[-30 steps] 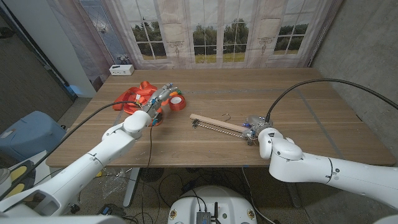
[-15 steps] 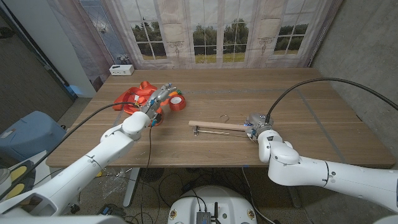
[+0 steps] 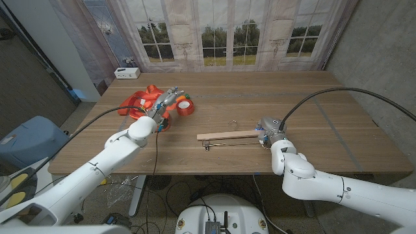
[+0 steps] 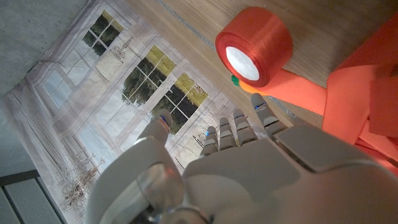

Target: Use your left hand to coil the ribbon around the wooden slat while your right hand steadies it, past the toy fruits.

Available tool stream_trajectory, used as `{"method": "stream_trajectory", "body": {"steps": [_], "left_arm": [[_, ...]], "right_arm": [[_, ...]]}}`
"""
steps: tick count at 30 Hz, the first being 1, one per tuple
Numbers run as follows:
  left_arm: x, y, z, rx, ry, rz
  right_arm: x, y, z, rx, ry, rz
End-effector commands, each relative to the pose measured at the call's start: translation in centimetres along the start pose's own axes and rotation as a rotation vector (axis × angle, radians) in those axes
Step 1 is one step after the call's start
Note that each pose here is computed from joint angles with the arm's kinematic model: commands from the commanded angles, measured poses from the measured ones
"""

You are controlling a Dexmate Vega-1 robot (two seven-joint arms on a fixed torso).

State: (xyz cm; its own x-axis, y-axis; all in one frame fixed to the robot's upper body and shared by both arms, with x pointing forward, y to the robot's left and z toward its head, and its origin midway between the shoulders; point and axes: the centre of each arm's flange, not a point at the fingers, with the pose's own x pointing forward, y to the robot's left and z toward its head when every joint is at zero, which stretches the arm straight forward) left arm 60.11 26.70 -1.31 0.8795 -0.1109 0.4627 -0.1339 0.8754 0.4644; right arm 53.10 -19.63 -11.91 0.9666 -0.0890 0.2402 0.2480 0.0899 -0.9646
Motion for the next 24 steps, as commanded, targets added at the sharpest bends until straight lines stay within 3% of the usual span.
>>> {"method": "stream_trajectory", "body": {"steps": [1,14,24], "left_arm": [[-0.2,-0.1,1.7,0.240,0.127,0.111],[0.6,-1.0,4.0,0.477,0.283,0.232],[1.8,-1.9,4.7,0.541,0.373,0.217]], "right_arm": [[0.1,0.1,-1.0,0.046,0.017,-0.091],[0.0,-0.9,-2.2,0.182,0.019,-0.228],[-0.2,-2.0,-2.5,0.235,-0.007,-0.309]]}}
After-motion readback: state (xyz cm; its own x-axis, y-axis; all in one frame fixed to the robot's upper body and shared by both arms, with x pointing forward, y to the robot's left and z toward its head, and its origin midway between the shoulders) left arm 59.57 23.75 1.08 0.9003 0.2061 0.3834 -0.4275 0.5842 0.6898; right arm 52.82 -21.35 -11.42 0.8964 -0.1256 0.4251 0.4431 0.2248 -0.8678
